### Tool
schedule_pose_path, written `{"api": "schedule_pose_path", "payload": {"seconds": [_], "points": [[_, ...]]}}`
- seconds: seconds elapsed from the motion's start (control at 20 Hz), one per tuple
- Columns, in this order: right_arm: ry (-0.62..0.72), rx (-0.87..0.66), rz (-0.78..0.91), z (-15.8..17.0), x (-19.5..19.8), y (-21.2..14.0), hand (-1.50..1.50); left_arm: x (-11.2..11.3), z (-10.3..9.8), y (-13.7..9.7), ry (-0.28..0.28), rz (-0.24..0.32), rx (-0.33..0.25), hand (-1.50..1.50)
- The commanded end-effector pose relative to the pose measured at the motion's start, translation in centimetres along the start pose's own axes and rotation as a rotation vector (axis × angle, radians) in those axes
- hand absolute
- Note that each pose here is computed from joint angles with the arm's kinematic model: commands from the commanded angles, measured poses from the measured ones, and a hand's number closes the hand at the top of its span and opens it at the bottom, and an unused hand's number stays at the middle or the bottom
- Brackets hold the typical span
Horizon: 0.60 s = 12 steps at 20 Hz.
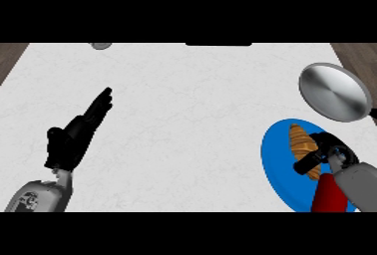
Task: Pick the croissant from the plate and place it in the pan
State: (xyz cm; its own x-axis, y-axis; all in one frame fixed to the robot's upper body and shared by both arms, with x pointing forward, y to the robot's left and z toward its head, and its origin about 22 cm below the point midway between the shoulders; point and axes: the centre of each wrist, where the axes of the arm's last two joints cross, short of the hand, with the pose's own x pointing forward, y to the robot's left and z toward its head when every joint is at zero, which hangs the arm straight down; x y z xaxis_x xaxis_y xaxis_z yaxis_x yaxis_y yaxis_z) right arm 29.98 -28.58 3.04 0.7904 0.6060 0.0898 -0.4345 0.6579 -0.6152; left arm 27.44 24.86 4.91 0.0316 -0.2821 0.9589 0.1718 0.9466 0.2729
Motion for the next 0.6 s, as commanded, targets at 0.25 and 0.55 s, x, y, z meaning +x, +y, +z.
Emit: {"api": "schedule_pose_path", "payload": {"seconds": [0.25,0.55], "points": [[-0.493,-0.444,0.14,8.5,8.7,3.6,1.5,0.1,0.1,-0.6,0.002,-0.014,-0.033,0.0],[-0.638,-0.761,0.112,11.2,10.2,4.3,1.5,-0.3,-0.3,0.0,0.021,-0.009,-0.01,0.0]]}}
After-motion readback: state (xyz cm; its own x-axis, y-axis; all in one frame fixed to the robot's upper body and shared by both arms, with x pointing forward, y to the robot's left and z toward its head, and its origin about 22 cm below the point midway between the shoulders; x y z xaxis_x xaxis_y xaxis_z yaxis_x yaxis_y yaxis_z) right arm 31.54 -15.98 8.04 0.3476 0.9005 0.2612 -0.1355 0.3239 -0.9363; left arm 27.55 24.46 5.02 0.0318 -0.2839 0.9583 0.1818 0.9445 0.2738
